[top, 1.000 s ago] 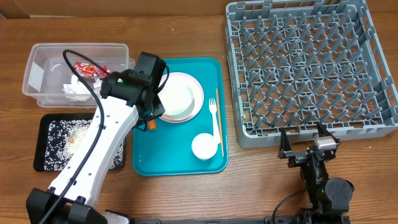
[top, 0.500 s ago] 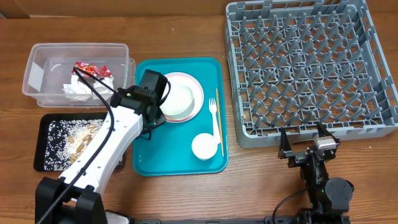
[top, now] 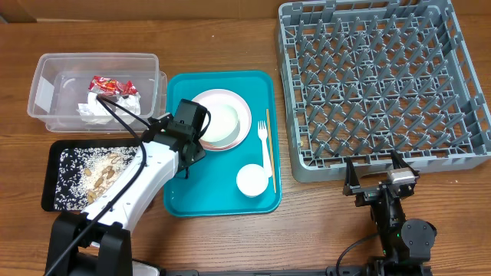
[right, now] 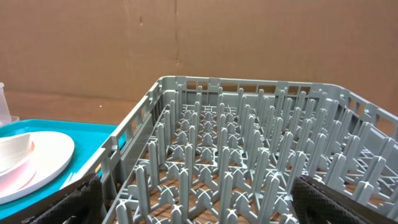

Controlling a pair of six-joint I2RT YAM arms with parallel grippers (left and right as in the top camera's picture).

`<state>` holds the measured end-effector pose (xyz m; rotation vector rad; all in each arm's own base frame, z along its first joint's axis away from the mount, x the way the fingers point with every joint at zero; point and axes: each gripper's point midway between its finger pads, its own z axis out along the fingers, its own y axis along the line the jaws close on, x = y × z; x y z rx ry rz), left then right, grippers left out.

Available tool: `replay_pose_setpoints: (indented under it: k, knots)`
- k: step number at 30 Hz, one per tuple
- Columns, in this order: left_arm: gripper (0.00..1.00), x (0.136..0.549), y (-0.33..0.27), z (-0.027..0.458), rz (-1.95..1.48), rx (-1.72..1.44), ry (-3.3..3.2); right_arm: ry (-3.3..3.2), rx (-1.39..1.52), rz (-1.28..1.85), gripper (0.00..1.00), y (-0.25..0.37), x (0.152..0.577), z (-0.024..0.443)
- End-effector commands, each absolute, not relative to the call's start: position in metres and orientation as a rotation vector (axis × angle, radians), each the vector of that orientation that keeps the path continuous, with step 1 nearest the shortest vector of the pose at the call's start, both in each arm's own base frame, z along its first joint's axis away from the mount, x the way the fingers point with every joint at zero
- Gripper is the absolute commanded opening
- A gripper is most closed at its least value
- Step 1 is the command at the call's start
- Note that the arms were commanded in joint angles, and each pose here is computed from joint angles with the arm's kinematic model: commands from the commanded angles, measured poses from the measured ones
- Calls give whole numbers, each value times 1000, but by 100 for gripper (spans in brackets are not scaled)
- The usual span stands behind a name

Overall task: Sort waste into correct bins and load items into the dishwasher
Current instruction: 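Move the left gripper over the orange carrot and lower around it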

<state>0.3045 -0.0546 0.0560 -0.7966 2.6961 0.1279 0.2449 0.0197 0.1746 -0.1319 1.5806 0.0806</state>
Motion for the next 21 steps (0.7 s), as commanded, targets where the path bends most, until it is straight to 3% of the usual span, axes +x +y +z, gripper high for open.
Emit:
replay_pose_setpoints:
  k: [1, 21]
  knots:
    - [58, 302, -49, 47, 156, -821, 2682, 1575, -126, 85, 100, 19, 245, 173]
    - [63, 315, -49, 32, 113, -760, 2682, 1575, -126, 85, 100, 19, 245, 173]
